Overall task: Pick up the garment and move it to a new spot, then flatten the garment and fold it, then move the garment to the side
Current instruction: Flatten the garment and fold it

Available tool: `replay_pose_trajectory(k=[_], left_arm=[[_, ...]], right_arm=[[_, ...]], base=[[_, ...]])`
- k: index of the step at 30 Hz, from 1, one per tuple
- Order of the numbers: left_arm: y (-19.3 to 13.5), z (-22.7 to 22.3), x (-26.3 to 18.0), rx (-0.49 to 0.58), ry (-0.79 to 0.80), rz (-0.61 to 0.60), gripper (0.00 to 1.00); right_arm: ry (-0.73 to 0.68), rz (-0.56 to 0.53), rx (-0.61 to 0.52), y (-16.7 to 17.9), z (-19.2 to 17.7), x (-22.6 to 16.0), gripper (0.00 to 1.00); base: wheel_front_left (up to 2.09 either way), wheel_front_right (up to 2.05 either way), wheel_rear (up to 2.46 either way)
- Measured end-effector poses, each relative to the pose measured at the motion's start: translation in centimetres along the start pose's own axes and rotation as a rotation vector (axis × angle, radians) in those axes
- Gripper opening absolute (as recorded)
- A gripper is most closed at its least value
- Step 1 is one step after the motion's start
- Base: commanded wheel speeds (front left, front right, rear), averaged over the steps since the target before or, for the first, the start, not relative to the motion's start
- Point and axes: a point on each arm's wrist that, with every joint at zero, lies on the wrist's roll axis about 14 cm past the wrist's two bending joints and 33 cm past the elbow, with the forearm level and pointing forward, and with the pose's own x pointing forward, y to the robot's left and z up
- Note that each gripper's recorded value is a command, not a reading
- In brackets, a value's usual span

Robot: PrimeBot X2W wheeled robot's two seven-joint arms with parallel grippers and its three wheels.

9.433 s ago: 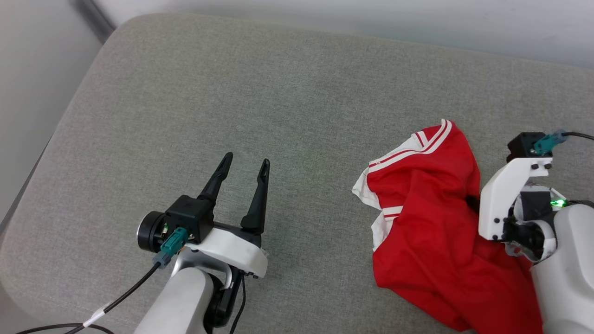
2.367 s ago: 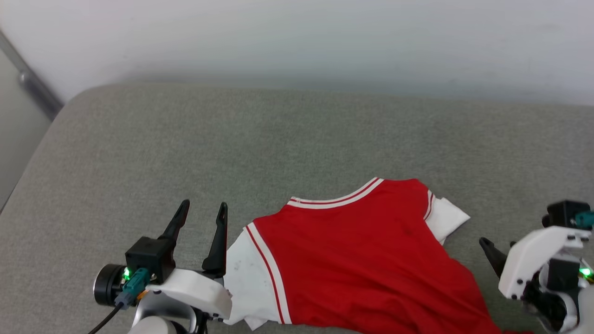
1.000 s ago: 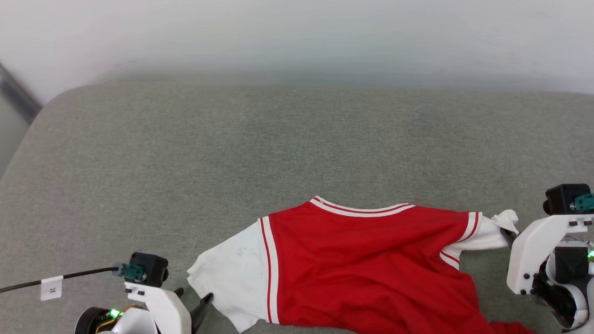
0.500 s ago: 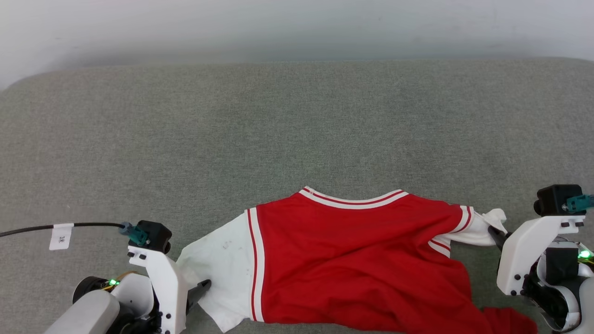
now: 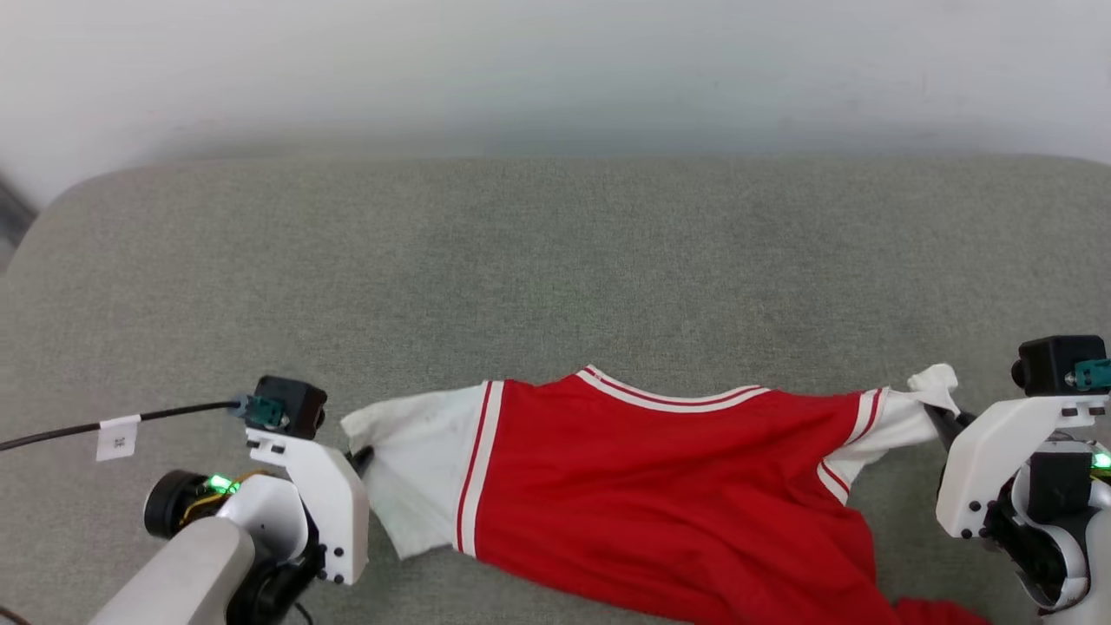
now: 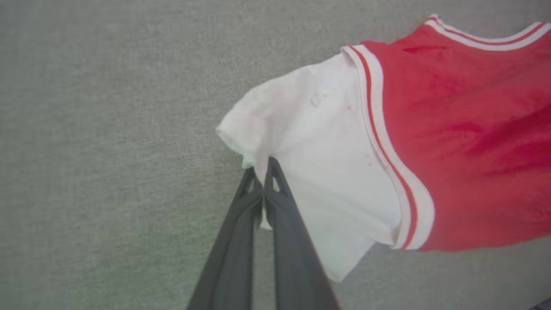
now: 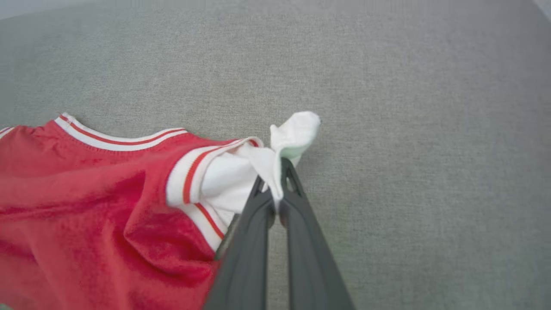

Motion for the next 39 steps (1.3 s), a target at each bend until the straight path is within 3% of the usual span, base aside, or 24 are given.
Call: replay_pose_trajectory(k=[12,33,39], left_arm=[[-0.1,17.2,-5.3,0.094,-0.557,0.093,0.0],[3.4,38.7,-6.1,0.164,-1.052,0.213,0.0],[4.8,42.3,-5.4,0.18,-1.149,0.243,0.0]], right_arm=[[-0.266,0.011,-0.087,1.1,9.7,-0.9,0.0],[-0.684,0.029,-0.18,4.7,31.5,2.4,0.0],[-0.836,0.033,-0.212,6.1,36.5,2.9,0.0]], base=[[0.0,0.0,0.0],[0.0,0.0,0.0],[0.0,0.0,0.0]])
